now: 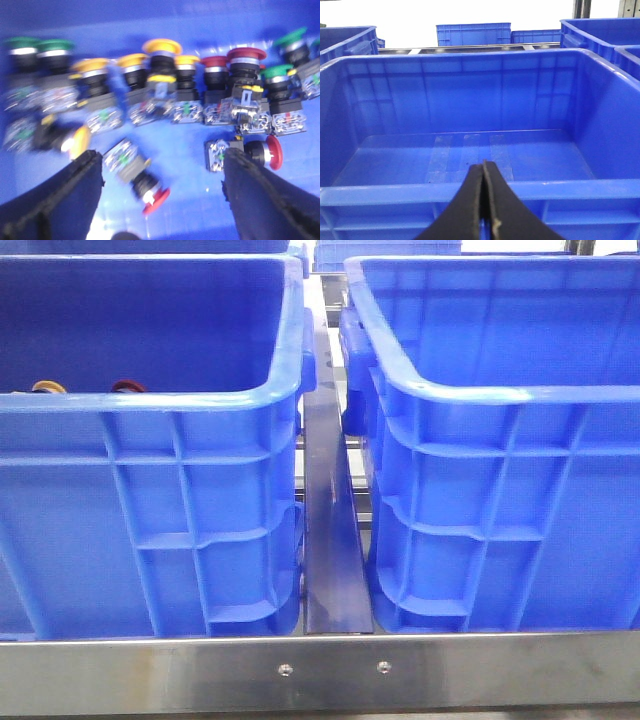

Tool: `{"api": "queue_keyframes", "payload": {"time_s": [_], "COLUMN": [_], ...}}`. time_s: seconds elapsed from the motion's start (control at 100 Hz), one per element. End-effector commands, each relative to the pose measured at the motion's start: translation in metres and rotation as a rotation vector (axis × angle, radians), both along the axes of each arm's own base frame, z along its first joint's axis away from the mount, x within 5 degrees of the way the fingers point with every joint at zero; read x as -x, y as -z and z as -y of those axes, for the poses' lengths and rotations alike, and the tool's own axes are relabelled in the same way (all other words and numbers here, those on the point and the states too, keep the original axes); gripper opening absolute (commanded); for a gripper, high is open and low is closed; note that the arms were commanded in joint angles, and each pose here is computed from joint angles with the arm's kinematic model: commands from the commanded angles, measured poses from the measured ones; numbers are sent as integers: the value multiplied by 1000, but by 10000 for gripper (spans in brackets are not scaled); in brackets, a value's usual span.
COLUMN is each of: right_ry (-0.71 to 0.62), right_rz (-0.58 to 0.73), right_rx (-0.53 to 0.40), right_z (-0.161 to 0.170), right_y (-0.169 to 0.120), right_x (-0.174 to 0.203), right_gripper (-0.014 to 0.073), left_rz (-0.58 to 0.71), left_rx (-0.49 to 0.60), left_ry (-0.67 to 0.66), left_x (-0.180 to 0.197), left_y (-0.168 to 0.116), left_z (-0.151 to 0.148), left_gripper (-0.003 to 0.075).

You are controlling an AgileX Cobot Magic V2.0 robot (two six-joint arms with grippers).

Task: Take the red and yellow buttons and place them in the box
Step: 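Close the left gripper on the yellow-capped button and lift it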

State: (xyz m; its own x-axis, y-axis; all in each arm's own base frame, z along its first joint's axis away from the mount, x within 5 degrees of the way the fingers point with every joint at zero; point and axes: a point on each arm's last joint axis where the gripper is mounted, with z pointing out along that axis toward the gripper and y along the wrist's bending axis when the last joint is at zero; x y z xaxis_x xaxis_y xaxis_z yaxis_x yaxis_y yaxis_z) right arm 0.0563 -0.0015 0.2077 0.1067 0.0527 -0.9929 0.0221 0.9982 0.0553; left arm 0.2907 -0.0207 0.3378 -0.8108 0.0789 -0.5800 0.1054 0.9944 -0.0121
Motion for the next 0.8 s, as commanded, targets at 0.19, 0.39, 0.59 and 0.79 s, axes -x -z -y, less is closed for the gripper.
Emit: {"api": "queue_keyframes", "payload": {"time_s": [0.19, 0.39, 0.59, 0.79], "right_ry": [-5, -5, -5, -5], "right_rz": [91, 91, 91, 91], "right_rx": [17, 17, 17, 17], "right_z": [-1, -1, -1, -1], "right_y": [-6, -6, -6, -6], "right_x": [2, 2, 2, 2], "right_gripper": [-103, -103, -103, -103], "left_rz": [-47, -108, -162, -197], "left_rx": [-19, -48, -51, -53], "left_ry": [46, 49, 50, 50], "left_x": [-46, -70, -84, -91], "left_y": [0, 19, 41, 56], "left_z": [11, 11, 12, 12], "left_gripper": [480, 480, 480, 477]}}
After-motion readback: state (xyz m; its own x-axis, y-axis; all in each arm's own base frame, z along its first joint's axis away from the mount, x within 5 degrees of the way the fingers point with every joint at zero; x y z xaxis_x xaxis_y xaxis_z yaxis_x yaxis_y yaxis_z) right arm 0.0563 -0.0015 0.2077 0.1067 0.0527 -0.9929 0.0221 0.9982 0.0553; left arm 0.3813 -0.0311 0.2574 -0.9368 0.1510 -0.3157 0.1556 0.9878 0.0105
